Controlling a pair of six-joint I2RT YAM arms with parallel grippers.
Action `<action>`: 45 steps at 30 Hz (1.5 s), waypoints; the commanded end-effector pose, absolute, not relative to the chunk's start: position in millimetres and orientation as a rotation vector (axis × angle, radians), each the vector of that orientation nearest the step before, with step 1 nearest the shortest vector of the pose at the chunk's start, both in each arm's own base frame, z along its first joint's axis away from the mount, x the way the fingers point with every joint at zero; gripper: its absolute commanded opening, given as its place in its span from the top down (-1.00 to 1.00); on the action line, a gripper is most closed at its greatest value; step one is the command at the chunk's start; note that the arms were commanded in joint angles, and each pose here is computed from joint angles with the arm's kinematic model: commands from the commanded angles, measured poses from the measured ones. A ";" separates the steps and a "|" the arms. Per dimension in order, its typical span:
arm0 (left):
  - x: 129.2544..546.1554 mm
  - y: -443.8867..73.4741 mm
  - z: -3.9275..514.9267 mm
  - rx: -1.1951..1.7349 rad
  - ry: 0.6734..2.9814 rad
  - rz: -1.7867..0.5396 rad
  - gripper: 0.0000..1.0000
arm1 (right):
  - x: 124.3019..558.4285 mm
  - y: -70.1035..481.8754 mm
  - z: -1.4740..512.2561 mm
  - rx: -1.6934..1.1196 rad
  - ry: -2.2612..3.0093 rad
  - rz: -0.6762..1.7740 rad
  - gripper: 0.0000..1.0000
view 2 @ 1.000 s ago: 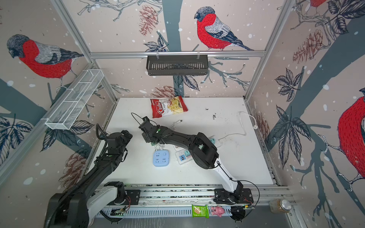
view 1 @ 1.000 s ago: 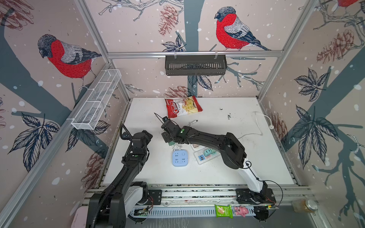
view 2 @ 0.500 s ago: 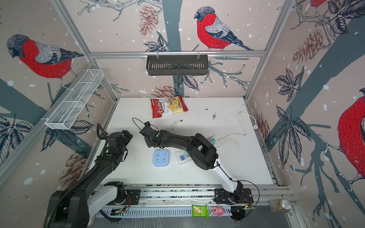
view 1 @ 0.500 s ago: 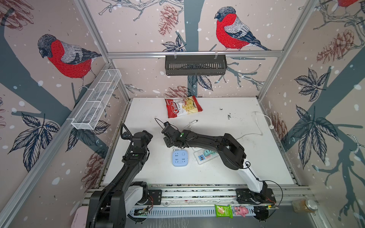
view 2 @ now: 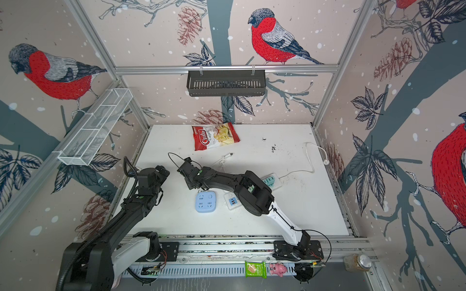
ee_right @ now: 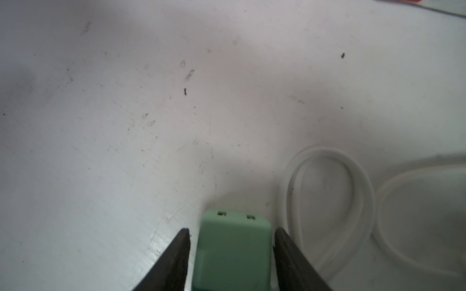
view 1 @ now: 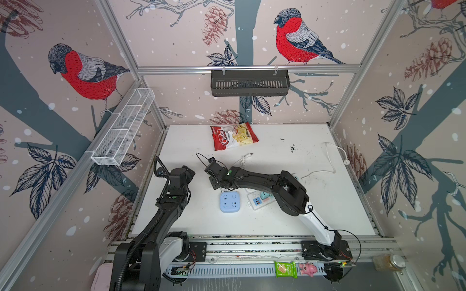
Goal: Insert the plug
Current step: 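Lower the right gripper and close it on the green adapter, then lift the green adapter with the right gripper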
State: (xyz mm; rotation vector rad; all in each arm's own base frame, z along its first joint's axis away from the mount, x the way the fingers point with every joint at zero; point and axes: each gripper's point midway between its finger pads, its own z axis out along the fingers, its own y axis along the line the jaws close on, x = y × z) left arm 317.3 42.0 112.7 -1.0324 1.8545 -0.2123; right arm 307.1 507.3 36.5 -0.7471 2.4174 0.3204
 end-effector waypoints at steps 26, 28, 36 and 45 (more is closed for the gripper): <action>324.7 40.3 121.2 -1.011 1.838 -0.235 -0.93 | 298.0 512.8 29.2 -0.735 2.378 0.259 0.20; 325.0 39.9 121.8 -1.007 1.840 -0.236 -0.93 | 297.9 511.6 37.7 -0.725 2.359 0.283 0.22; 336.8 12.3 139.2 -0.839 1.847 -0.401 -0.93 | 293.7 506.6 90.9 -0.713 2.231 0.405 0.25; 336.7 -11.8 174.1 -0.630 1.752 -0.541 -0.93 | 298.4 475.0 163.9 -0.686 2.078 0.435 0.37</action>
